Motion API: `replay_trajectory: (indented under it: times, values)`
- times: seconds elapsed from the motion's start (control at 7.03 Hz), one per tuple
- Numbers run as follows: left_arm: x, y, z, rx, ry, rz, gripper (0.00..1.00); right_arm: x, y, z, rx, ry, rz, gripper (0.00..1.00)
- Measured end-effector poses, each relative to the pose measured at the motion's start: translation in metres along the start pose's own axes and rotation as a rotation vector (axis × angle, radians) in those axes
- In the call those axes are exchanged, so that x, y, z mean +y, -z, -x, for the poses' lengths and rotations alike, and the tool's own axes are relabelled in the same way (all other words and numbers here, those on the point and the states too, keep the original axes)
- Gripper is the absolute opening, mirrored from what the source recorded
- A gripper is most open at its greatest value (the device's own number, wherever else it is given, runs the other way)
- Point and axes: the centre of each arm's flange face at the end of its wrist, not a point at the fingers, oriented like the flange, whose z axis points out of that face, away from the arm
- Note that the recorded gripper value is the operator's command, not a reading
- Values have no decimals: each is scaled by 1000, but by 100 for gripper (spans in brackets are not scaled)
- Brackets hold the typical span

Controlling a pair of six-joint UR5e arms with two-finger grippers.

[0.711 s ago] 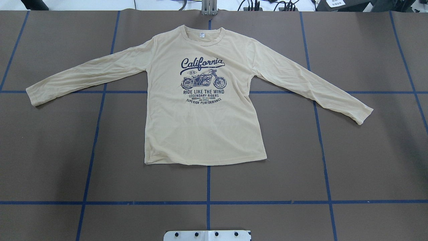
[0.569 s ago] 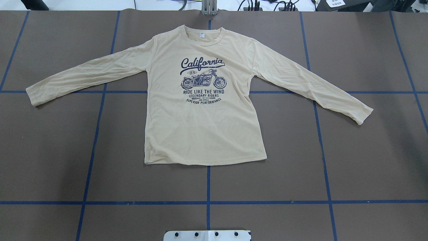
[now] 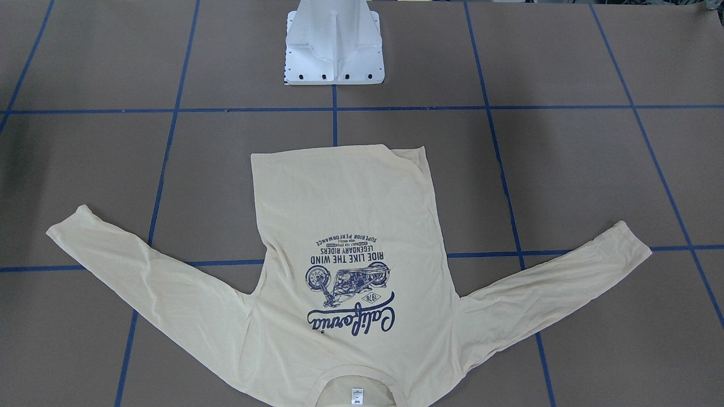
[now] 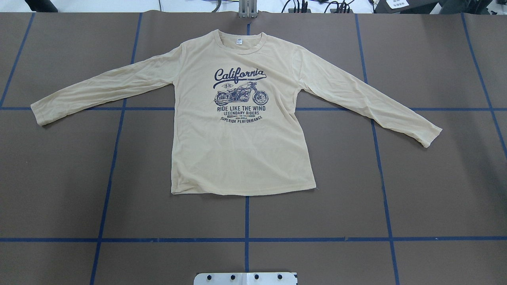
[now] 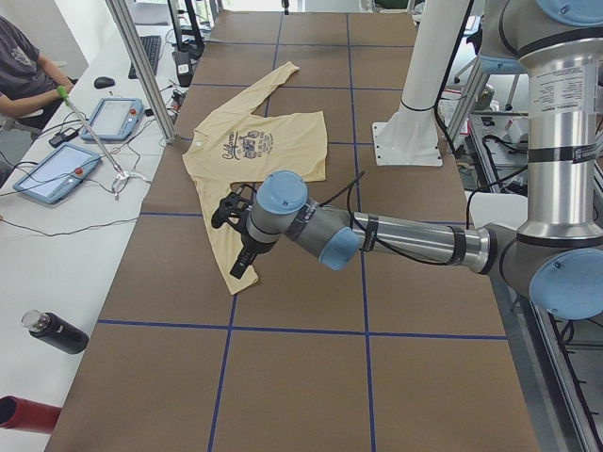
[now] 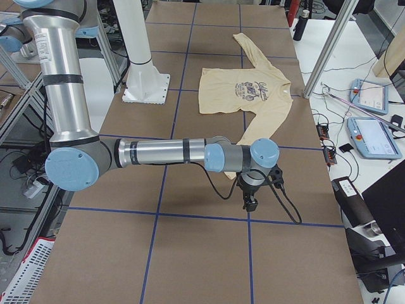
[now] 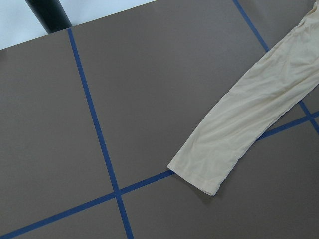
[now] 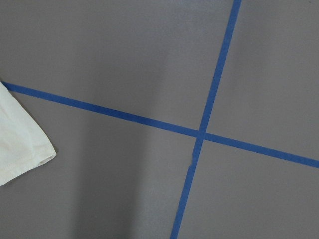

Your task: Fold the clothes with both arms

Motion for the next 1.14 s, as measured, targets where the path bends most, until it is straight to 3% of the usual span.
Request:
replay_trajectory:
  times: [0.43, 0.71, 1.14]
  values:
    - [-21, 17, -18, 4, -121, -115, 100, 1, -6, -3, -23, -1, -4, 100]
    - [-30, 29, -23, -39, -179, -189, 100, 0, -3, 1, -24, 13, -15, 100]
    - [-38, 41, -29, -91, -211, -244, 100, -3, 4, 8, -23, 40, -40, 100]
